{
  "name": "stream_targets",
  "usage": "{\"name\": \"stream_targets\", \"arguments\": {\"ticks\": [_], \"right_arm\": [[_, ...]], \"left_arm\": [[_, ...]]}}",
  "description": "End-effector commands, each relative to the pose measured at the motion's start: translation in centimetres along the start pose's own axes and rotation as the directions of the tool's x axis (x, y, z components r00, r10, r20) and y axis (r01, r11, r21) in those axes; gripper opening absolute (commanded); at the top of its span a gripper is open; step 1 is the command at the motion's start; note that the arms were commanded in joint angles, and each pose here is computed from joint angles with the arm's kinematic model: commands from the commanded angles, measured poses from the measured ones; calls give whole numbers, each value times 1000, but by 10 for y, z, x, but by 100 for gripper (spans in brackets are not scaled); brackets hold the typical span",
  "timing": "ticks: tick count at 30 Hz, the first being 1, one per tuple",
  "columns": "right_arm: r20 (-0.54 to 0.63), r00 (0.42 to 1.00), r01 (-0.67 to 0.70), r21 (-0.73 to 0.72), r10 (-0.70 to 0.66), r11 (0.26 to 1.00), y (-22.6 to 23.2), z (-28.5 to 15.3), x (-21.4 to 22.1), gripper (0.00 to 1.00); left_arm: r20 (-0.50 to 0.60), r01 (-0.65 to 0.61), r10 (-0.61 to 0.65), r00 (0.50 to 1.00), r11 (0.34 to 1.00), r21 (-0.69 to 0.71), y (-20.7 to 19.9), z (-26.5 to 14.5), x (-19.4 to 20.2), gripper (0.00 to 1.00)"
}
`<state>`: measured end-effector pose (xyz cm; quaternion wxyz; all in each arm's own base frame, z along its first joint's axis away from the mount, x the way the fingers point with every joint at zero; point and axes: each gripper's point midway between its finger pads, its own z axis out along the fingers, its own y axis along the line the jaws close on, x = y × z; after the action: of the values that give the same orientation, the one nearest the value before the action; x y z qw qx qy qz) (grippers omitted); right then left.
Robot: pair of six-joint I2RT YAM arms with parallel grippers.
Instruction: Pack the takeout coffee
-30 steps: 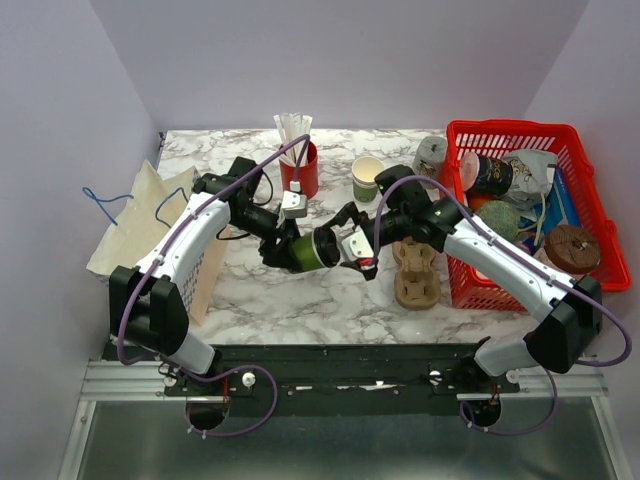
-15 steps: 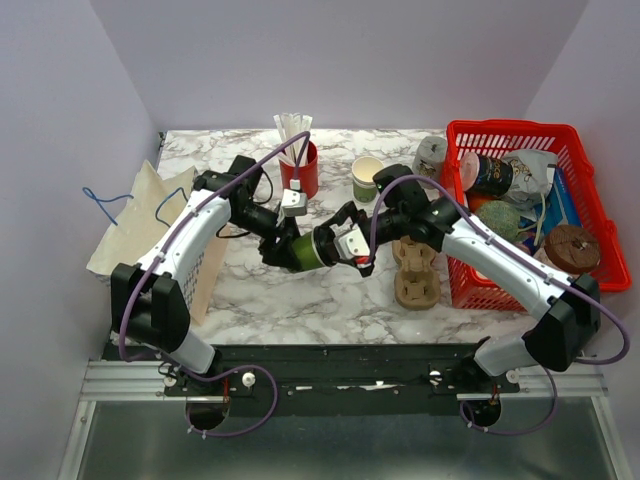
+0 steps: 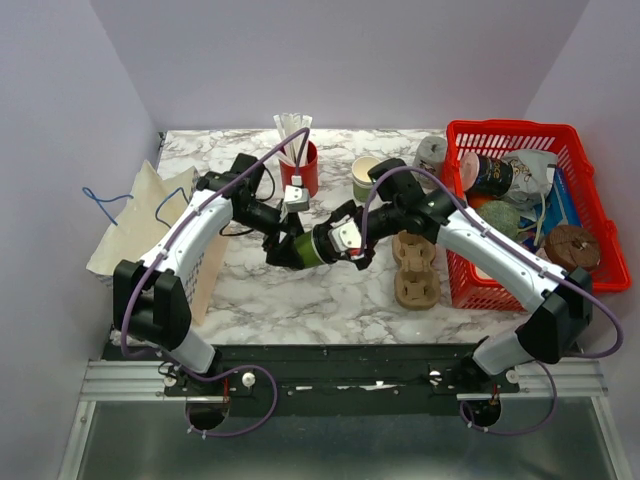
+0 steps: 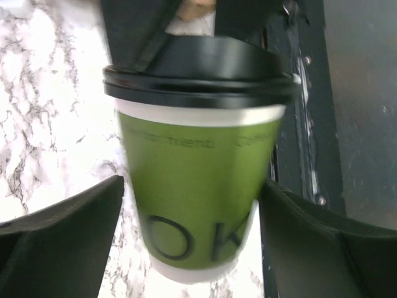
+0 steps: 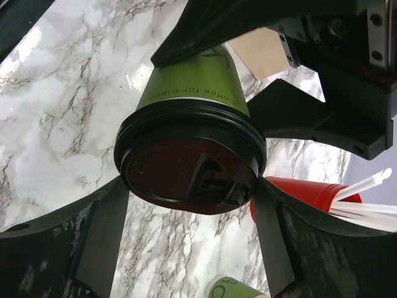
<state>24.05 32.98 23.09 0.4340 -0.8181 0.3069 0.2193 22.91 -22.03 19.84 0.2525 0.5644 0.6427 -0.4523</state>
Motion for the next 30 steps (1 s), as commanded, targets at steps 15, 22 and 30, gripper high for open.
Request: {"name": "stream_targets", "arguments": {"ticks": [15,22,30], "right_arm": [[-485,847,-335,-167,219,927,6,-52,110,57],[-643,711,-475,-140,285,869,-8,-73,160,55],[-730,650,-463,-158,213,872,-8,-85,182,55]], "left_arm": [[48,-93,116,992,936,-338,33,-24,-1,99],[43,-90,113,993,930,-357,23,-24,9,99],[46,-80,103,994,929,-361,19,-23,15,99]]}}
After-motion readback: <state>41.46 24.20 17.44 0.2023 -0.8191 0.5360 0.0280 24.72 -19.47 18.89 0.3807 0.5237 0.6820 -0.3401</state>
